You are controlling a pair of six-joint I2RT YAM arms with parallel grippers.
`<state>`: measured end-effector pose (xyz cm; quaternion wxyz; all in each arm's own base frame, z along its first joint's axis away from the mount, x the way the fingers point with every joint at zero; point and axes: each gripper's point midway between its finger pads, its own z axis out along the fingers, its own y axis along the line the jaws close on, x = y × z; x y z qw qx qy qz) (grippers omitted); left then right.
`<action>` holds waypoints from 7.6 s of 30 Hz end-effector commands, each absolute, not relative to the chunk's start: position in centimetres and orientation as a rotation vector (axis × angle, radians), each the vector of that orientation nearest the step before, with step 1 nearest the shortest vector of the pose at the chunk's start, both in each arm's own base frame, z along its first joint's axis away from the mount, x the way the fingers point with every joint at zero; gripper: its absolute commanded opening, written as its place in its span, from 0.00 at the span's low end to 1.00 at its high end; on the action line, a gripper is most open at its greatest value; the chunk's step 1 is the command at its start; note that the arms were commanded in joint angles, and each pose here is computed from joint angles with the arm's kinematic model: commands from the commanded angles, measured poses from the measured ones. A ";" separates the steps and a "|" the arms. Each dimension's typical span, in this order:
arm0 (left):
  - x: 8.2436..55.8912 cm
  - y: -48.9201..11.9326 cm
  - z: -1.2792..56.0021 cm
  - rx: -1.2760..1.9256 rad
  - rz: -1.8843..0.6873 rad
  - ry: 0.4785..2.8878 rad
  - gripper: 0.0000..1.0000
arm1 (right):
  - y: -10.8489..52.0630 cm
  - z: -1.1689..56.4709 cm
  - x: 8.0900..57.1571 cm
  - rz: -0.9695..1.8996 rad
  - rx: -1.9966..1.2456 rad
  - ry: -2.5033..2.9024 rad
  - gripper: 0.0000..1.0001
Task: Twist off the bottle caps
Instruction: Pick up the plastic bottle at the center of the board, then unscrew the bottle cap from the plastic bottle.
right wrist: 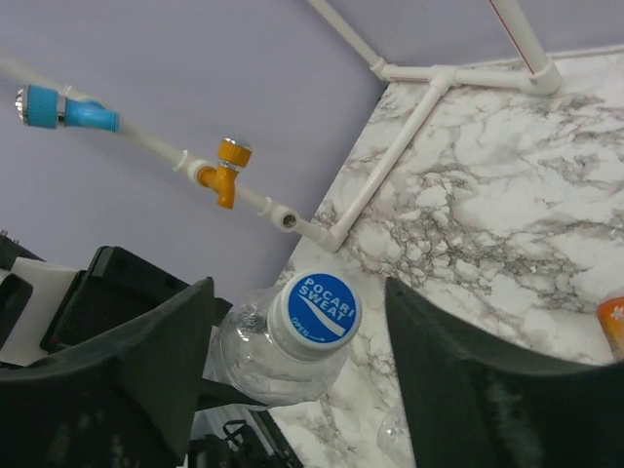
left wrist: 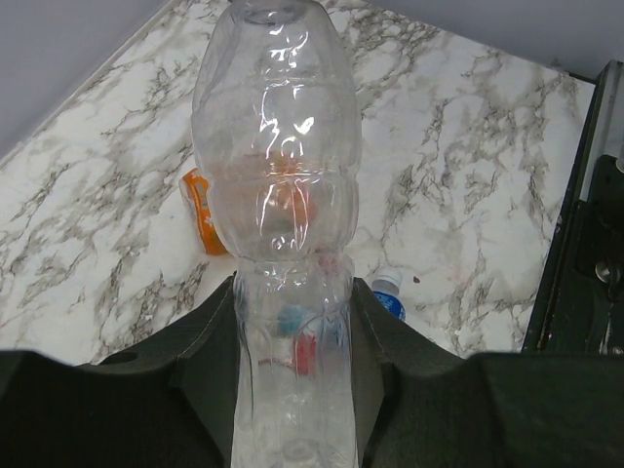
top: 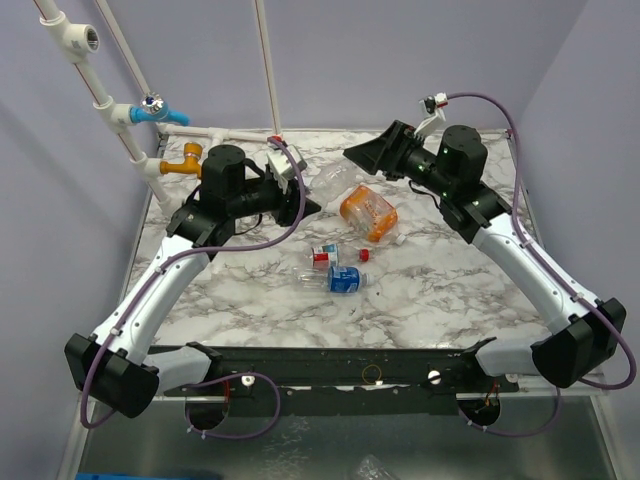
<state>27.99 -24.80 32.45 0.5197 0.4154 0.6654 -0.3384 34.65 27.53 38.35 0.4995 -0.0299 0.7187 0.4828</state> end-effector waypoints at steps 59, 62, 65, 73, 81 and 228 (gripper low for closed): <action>13.1 -26.4 41.4 1.240 -1.733 1.369 0.00 | 35.3 46.9 14.2 1.591 -1.039 0.978 0.01; 12.6 -26.2 41.5 1.262 -1.736 1.354 0.00 | 35.1 46.9 13.6 1.577 -1.090 0.967 0.01; 12.7 -26.3 41.2 1.266 -1.719 1.339 0.00 | 34.9 47.4 14.8 1.492 -1.029 0.998 0.01; 18.8 -27.2 38.6 1.103 -1.340 1.408 0.00 | 32.5 49.1 23.1 1.172 -0.553 1.233 1.00; 25.4 -25.9 36.8 0.997 -0.879 1.440 0.00 | 34.8 47.2 25.3 1.116 -0.501 1.408 0.84; 10.9 -28.2 47.8 1.363 -1.477 1.049 0.00 | 32.5 55.6 15.3 1.315 -0.867 0.960 0.89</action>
